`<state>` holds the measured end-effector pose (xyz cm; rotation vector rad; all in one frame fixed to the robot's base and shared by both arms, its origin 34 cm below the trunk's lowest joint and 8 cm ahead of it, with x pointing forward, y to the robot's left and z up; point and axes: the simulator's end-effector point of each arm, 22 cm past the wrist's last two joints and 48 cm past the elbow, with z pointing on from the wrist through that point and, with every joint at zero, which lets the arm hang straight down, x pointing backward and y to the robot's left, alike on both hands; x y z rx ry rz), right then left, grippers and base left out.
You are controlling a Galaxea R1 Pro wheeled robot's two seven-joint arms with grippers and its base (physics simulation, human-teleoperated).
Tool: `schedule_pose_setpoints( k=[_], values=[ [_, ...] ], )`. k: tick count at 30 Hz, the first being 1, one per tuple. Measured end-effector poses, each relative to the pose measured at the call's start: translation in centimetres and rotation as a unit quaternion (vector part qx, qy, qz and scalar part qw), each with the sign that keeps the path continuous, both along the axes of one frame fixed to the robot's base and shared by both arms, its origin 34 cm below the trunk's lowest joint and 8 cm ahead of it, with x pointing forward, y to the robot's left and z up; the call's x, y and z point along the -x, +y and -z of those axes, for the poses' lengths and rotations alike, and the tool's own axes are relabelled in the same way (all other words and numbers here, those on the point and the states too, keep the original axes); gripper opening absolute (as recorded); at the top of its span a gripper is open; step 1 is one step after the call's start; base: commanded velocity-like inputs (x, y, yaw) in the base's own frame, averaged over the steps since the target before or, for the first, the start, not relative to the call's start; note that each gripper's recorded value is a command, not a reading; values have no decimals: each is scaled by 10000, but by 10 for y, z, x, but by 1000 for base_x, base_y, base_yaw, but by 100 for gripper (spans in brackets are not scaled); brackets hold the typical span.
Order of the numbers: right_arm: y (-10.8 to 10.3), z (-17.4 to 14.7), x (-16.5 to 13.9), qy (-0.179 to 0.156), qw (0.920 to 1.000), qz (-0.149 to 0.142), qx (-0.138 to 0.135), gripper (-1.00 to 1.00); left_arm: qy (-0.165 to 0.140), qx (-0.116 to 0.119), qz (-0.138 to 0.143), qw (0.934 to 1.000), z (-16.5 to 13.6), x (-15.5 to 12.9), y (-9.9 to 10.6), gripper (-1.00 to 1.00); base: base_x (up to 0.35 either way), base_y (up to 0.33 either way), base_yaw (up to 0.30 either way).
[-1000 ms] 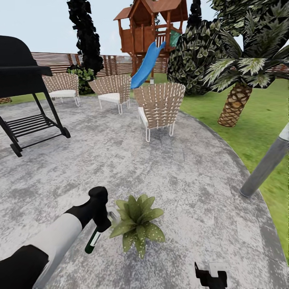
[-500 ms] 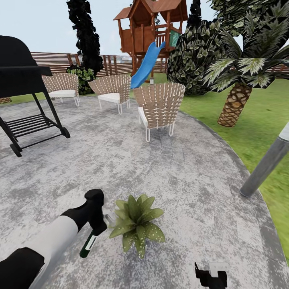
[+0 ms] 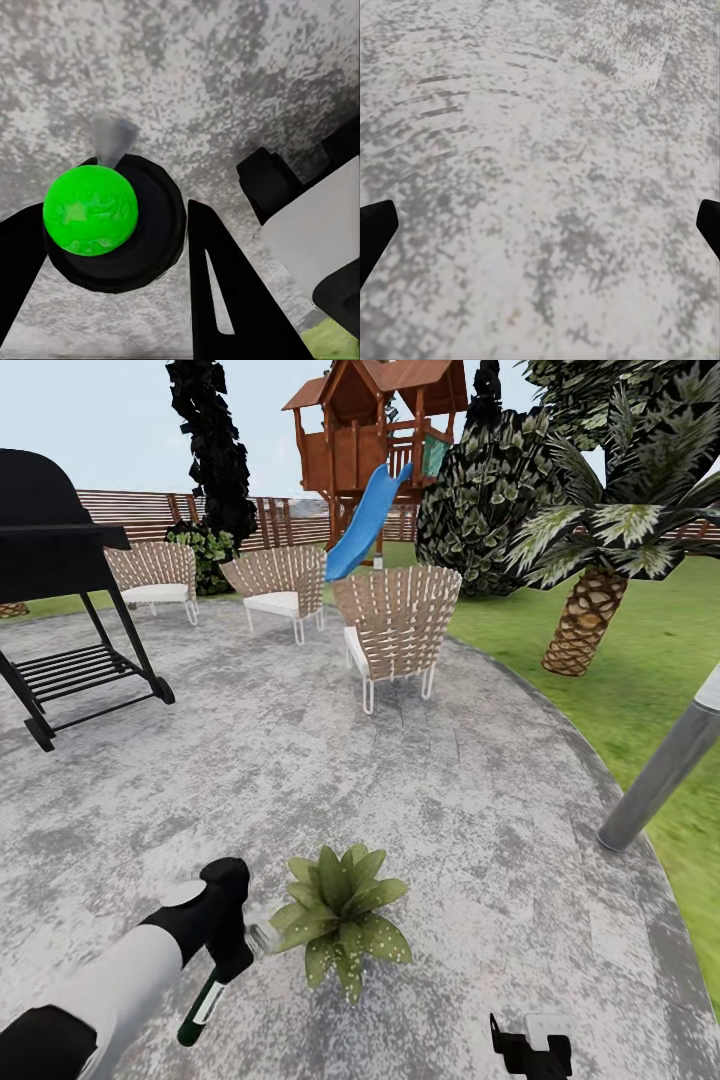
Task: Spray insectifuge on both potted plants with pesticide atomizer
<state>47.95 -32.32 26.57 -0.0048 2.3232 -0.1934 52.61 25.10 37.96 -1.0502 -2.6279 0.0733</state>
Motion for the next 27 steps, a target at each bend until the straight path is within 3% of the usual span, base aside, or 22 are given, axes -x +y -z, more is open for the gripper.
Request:
schedule_pose_setpoints(
  k=[3, 7, 11, 18, 22, 27],
  values=[
    [0, 0, 0, 0, 10000, 0, 0, 100, -30, -67, -211, 9998, -1, -1, 22, -100, 0, 0, 0],
    [0, 0, 0, 1, 10000, 1, 0, 100, -151, 250, -659, 9974, -7, -12, 19, -100, 0, 0, 0],
    [0, 0, 0, 2, 10000, 1, 0, 100, -194, 395, -597, 9972, -7, -15, 14, -100, 0, 0, 0],
    [1, 0, 0, -2, 10000, -2, -8, 100, -144, 298, -536, 9980, -2, -8, 19, -100, -146, 108, -22],
    [1, 0, 0, -3, 10000, -2, -8, 100, -203, 215, -513, 9982, 0, -11, 23, -100, -197, 232, -247],
    [1, 0, -1, -6, 10000, -2, -8, 100, -232, 195, -513, 9982, -1, -12, 24, -100, 58, 284, -296]
  ],
)
